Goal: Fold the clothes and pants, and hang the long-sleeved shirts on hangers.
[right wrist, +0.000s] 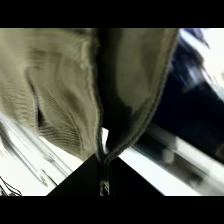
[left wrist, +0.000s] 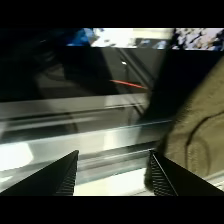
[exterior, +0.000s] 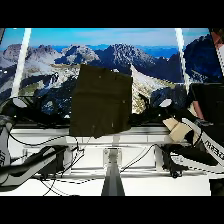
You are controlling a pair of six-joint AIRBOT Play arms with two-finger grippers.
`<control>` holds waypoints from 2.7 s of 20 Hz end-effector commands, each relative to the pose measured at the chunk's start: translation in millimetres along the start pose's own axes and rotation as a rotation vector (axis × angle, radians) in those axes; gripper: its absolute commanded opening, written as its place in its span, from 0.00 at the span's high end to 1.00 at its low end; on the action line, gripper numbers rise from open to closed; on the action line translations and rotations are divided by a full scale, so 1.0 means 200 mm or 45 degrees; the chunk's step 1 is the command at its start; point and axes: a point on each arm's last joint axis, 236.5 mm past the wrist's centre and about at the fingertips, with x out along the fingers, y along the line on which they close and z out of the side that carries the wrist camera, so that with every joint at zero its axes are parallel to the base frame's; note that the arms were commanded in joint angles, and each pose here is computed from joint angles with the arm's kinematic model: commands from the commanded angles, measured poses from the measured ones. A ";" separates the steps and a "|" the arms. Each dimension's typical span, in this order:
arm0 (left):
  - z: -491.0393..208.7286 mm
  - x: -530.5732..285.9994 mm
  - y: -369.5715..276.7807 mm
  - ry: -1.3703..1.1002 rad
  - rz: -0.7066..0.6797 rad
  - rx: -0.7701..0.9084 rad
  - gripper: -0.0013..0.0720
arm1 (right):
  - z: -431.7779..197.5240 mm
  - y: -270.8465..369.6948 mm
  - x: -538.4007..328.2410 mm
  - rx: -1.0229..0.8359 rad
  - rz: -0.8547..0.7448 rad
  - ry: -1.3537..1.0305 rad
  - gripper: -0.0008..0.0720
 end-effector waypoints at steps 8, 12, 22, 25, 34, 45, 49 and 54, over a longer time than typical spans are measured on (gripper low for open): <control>-0.02 0.13 -0.15 0.005 -0.205 0.025 0.30 | 0.26 0.14 -0.08 -0.129 0.019 -0.166 0.94; -0.10 0.17 -0.16 0.066 -0.211 0.049 0.42 | 0.27 0.13 -0.09 -0.128 0.016 -0.176 0.94; -0.01 0.16 -0.35 0.077 -0.113 0.554 0.97 | 0.40 0.32 -0.19 -0.281 0.057 -0.200 0.95; 0.31 -0.14 -0.49 -0.150 -0.071 0.677 0.97 | 0.55 0.60 -0.37 -0.494 0.102 -0.263 0.95; 0.61 -1.84 -1.16 -1.315 0.093 1.059 0.97 | 0.68 1.63 -1.21 -1.133 0.195 -0.798 0.95; 0.00 -2.02 -1.22 -1.561 0.144 0.918 0.97 | 0.10 1.73 -1.24 -0.919 0.214 -0.616 0.95; 0.48 -1.49 -0.97 -1.307 -0.078 0.630 0.97 | 0.37 1.43 -0.89 -0.634 0.102 -0.623 0.95; 0.94 -0.82 -0.88 -1.024 -0.139 0.547 0.97 | 0.90 0.88 -0.67 -0.332 -0.136 -0.771 0.95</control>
